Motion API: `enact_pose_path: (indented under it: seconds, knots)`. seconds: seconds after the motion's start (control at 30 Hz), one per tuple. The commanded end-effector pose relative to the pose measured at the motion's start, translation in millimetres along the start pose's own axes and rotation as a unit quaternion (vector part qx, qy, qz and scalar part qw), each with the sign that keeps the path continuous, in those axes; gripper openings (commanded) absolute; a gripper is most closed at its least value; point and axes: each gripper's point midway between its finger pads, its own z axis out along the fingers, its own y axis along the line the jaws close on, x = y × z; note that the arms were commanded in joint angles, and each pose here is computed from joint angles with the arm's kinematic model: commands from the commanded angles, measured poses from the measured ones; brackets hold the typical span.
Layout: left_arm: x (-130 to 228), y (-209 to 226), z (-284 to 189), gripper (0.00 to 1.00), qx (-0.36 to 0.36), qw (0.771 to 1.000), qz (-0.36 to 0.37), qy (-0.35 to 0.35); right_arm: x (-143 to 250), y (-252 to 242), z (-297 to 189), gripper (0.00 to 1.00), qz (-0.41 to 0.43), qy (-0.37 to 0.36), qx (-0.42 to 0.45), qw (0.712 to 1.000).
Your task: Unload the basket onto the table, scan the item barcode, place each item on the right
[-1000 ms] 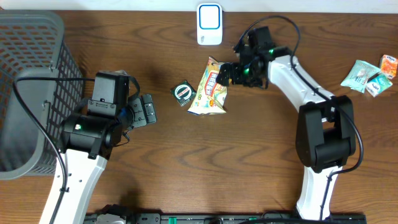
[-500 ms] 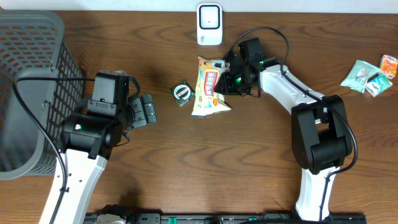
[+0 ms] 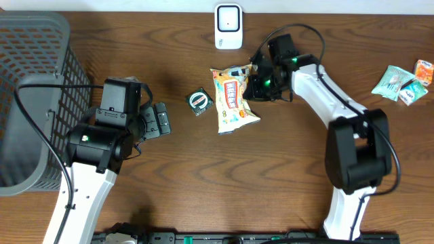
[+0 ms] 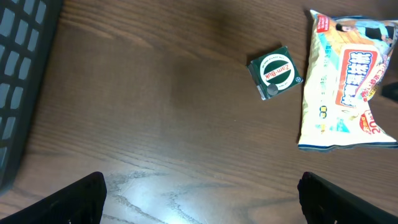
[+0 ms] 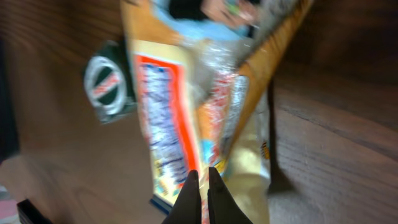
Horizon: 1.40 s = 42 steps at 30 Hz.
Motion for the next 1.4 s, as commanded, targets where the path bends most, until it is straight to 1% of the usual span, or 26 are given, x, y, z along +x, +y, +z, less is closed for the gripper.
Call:
enact_pose_path:
  seconds: [0.0,0.07,0.1,0.13,0.17,0.23,0.3,0.47,0.63,0.83,1.0,1.03,1.07,1.13,1.2,1.27,1.3,1.33,1.37]
  knots:
    - [-2.7,-0.8,-1.7,0.98,0.002,1.0,-0.006,-0.003,-21.4,25.9,-42.1,0.01,-0.043,-0.057,-0.002,0.997]
    - [-2.6,-0.8,-1.6,0.98,0.002,1.0,-0.006,-0.003,-25.1,21.3,-47.2,0.02,-0.046,-0.07,0.024,0.996]
    - [-2.6,-0.9,-1.6,0.98,0.002,1.0,-0.006,-0.003,-26.6,15.5,-46.7,0.29,-0.047,-0.074,0.047,0.995]
    - [-2.7,-0.8,-1.7,0.98,0.002,1.0,-0.006,-0.003,-26.0,12.0,-43.9,0.43,-0.046,-0.073,0.057,0.995]
    - [-2.6,-0.8,-1.6,0.98,0.002,1.0,-0.006,-0.003,-25.3,10.0,-41.5,0.61,-0.046,-0.07,0.062,0.995]
    - [-2.6,-0.8,-1.6,0.97,0.002,1.0,-0.006,-0.003,-21.1,5.9,-28.4,0.92,-0.041,-0.056,0.065,0.995]
    - [-2.6,-0.8,-1.6,0.98,0.002,1.0,-0.006,-0.003,-18.3,1.9,-17.4,0.99,-0.036,-0.045,0.066,0.996]
    - [-2.7,-0.8,-1.7,0.98,0.002,1.0,-0.006,-0.003,-10.4,-15.2,14.8,0.99,-0.016,-0.015,0.072,0.997]
    - [-2.7,-0.8,-1.7,0.98,0.002,1.0,-0.006,-0.003,-12.6,-24.8,35.9,0.98,-0.013,-0.012,0.065,0.998]
    - [-2.7,-0.9,-1.7,0.98,0.002,1.0,-0.006,-0.003,-20.9,-21.8,38.2,0.88,-0.022,-0.027,0.057,0.998]
    - [-2.6,-0.8,-1.6,0.98,0.002,1.0,-0.006,-0.003,-16.8,-16.4,42.6,0.77,-0.028,-0.021,0.049,0.998]
    - [-2.6,-0.9,-1.6,0.98,0.002,1.0,-0.006,-0.003,-14.1,-15.2,44.6,0.74,-0.029,-0.018,0.049,0.998]
    - [-2.7,-0.8,-1.7,0.98,0.002,1.0,-0.006,-0.003,-11.1,-14.4,46.7,0.69,-0.03,-0.014,0.049,0.998]
    - [-2.6,-0.8,-1.6,0.98,0.002,1.0,-0.006,-0.003,-3.7,-13.1,52.1,0.64,-0.032,-0.005,0.049,0.998]
    - [-2.6,-0.8,-1.6,0.98,0.002,1.0,-0.006,-0.003,3.4,-11.7,57.5,0.56,-0.035,0.002,0.049,0.998]
    - [-2.6,-0.8,-1.6,0.98,0.002,1.0,-0.006,-0.003,8.8,-10.7,61.4,0.44,-0.037,0.008,0.05,0.998]
    - [-2.6,-0.8,-1.6,0.98,0.002,1.0,-0.006,-0.003,10.1,-10.1,62.3,0.37,-0.038,0.009,0.05,0.998]
    - [-2.6,-0.8,-1.6,0.98,0.002,1.0,-0.006,-0.003,10.6,-9.6,62.6,0.26,-0.038,0.01,0.049,0.998]
    - [-2.6,-0.9,-1.6,0.98,0.002,1.0,-0.006,-0.003,10.9,-9.3,62.7,0.19,-0.038,0.01,0.049,0.998]
